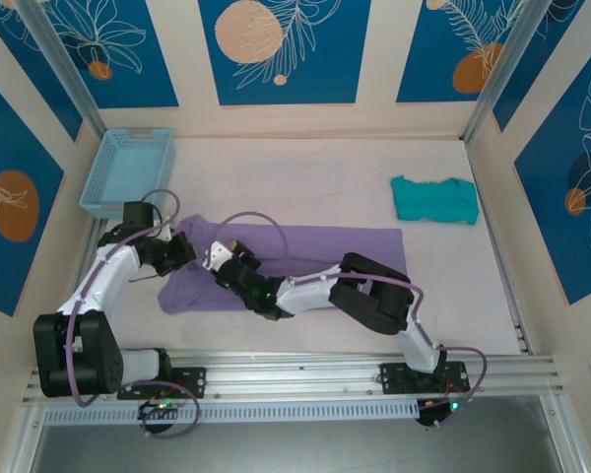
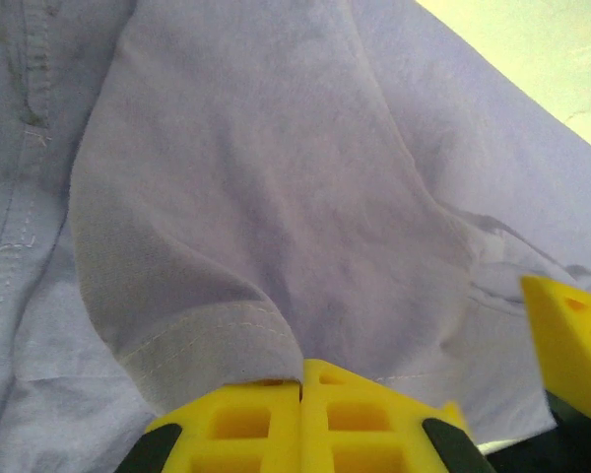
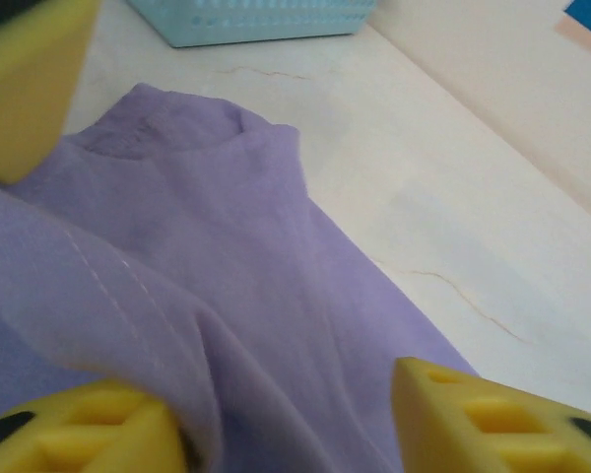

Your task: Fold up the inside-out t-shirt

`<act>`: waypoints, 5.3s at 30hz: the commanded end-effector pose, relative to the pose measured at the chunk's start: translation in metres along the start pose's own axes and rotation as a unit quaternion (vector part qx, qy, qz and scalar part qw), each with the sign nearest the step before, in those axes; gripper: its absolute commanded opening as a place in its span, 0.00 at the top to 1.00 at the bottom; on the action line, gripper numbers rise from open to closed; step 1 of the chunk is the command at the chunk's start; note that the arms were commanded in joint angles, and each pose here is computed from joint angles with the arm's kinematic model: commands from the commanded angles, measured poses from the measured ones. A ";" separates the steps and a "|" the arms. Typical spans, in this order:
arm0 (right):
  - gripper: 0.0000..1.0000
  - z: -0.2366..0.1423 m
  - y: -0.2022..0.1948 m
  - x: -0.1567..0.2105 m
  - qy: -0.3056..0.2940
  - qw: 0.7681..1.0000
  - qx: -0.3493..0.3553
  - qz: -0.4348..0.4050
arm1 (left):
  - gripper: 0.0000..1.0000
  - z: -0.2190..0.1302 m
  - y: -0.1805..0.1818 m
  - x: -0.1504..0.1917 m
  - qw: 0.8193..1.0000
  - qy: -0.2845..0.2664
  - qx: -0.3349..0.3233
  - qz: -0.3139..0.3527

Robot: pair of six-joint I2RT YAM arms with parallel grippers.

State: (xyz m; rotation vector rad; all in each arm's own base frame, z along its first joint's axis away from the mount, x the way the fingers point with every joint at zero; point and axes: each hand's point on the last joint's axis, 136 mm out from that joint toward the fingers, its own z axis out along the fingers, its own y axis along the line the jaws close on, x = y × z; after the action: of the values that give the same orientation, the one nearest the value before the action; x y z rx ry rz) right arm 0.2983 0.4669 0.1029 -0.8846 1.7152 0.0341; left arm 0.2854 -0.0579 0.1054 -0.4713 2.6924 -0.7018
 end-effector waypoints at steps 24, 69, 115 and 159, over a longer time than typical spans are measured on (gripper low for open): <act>0.54 -0.054 0.052 0.015 0.062 0.971 -0.223 0.058 | 1.00 -0.014 0.009 -0.008 0.999 -0.014 -0.044 0.028; 0.51 0.003 0.066 0.052 0.173 0.959 -0.224 0.032 | 1.00 -0.009 0.011 -0.008 0.999 -0.016 -0.040 0.032; 0.61 -0.073 0.042 0.029 0.177 0.902 -0.356 0.167 | 0.43 -0.030 0.012 -0.020 0.995 -0.075 -0.065 0.033; 0.55 -0.071 -0.032 0.068 0.229 0.868 -0.298 0.323 | 0.49 0.105 -0.007 0.011 0.992 0.011 -0.041 0.116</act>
State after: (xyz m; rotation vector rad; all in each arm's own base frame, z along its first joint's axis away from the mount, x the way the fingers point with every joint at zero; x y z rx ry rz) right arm 0.2556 0.3802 0.0817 -0.7565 2.4440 0.9015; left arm 0.3274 -0.1010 0.0274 -0.2114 2.7224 -0.4904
